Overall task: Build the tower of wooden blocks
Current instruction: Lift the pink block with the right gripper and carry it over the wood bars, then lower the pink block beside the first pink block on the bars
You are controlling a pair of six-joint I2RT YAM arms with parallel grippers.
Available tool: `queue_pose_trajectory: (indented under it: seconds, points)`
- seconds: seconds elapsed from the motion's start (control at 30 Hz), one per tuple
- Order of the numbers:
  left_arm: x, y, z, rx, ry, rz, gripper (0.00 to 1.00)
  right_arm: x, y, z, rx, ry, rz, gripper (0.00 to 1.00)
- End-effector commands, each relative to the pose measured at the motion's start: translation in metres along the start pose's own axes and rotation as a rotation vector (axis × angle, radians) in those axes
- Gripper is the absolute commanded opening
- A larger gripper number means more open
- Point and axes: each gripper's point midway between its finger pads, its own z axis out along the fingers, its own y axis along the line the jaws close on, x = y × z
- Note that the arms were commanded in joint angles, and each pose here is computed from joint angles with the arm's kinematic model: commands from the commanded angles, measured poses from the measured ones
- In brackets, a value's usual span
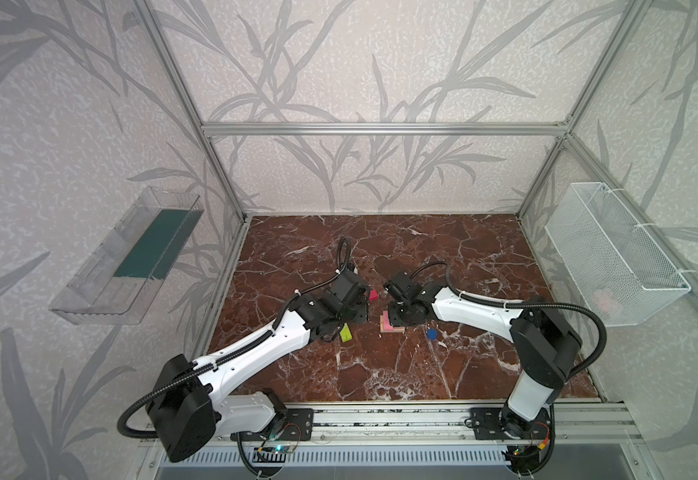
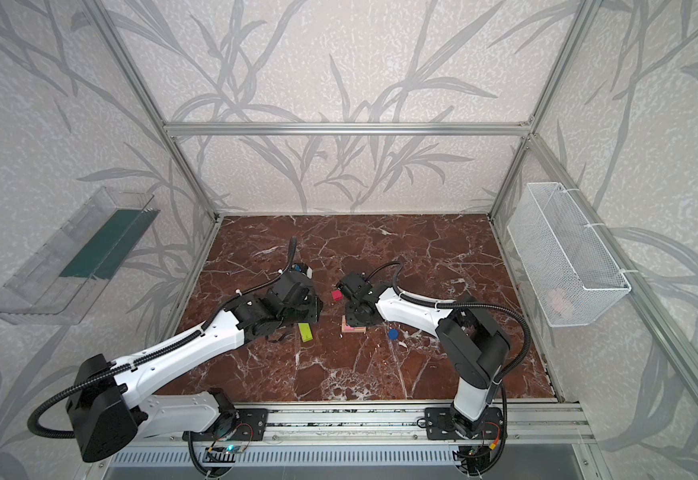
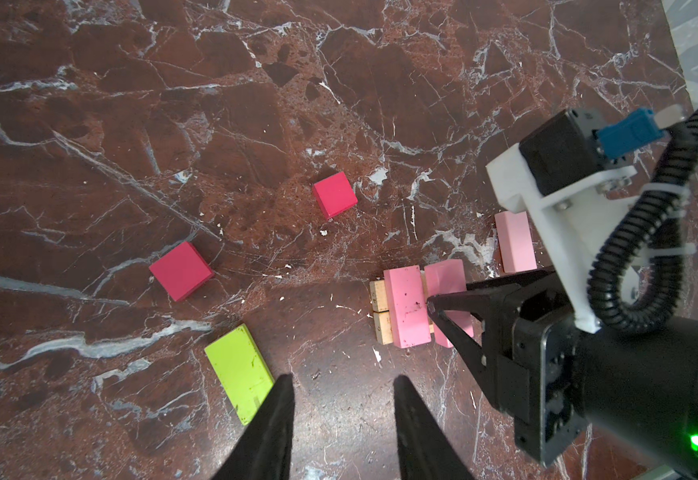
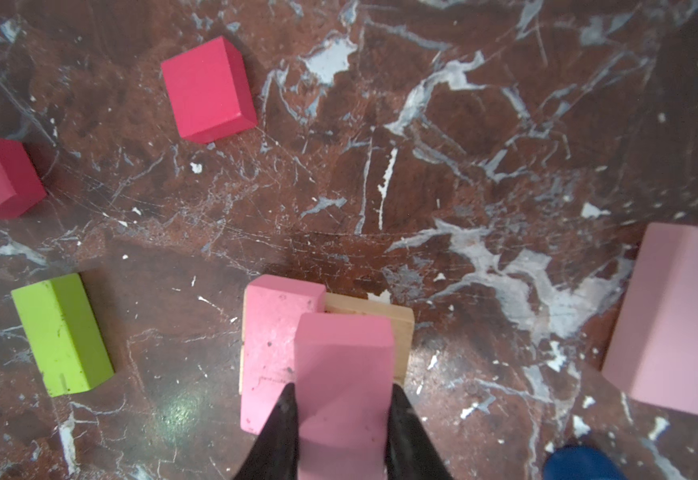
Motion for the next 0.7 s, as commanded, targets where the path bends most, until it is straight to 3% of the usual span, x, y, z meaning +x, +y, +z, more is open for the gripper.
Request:
queue_pose_trajectory:
  seconds: [0.0, 0.67]
  points:
    - [0.0008, 0.0043, 0.0003, -0.007, -0.004, -0.015, 0.39, -0.0079, -0.0002, -0.0003, 0.011, -0.020, 0.019, 0.17]
    - [-0.0006, 0.0041, 0.0007, -0.006, -0.003, -0.021, 0.39, -0.0068, -0.0023, 0.0030, 0.013, -0.010, 0.026, 0.30]
